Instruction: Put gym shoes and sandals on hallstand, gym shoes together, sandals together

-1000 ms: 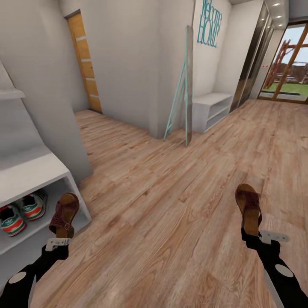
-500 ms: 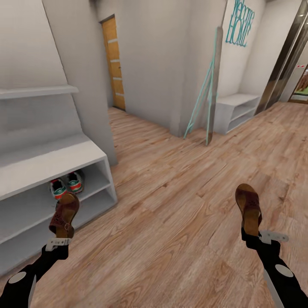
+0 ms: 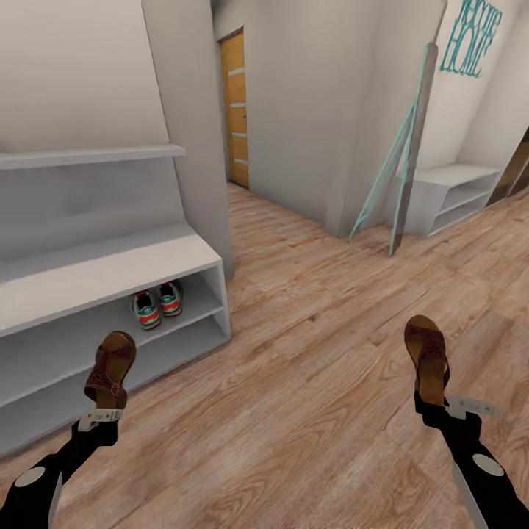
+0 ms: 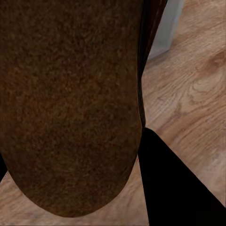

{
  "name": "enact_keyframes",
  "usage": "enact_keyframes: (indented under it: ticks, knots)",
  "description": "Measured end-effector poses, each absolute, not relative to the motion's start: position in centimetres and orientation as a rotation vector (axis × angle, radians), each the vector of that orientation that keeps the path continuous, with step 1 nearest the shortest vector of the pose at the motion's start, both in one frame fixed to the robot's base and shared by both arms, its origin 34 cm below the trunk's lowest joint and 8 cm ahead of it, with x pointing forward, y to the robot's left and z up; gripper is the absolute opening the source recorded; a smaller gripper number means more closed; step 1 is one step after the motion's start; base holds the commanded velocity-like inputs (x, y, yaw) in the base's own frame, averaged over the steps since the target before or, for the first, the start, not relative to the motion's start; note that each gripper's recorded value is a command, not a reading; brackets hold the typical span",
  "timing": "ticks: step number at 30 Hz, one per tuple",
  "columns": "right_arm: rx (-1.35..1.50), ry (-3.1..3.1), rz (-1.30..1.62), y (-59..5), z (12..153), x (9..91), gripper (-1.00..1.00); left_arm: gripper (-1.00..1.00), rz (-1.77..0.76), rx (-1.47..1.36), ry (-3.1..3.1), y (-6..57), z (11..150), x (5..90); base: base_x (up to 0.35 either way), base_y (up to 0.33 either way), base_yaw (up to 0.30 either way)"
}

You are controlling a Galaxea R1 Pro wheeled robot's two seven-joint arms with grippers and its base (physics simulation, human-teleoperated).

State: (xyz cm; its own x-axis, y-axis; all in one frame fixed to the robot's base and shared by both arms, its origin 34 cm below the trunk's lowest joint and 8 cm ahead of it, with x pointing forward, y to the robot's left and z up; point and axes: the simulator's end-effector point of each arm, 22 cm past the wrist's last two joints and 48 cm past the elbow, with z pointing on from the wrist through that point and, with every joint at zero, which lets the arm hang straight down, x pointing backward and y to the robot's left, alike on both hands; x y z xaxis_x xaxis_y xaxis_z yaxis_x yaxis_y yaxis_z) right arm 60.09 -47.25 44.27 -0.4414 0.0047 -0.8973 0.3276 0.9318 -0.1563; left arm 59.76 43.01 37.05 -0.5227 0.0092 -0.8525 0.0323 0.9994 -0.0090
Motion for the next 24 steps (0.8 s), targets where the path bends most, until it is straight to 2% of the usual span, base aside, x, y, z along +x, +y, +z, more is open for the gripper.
enact_keyframes:
  ticks: [9,24]
  knots:
    - [0.239,2.002,-0.373,-47.25,44.27,60.08,-1.0,-1.0,-0.029,0.028,2.122,43.02,37.05,59.76,-0.234,0.181,0.28]
    - [0.239,2.001,-0.373,-47.25,44.3,60.08,-1.0,-1.0,-0.029,0.028,2.121,43.01,37.06,59.76,-0.01,0.01,0.28]
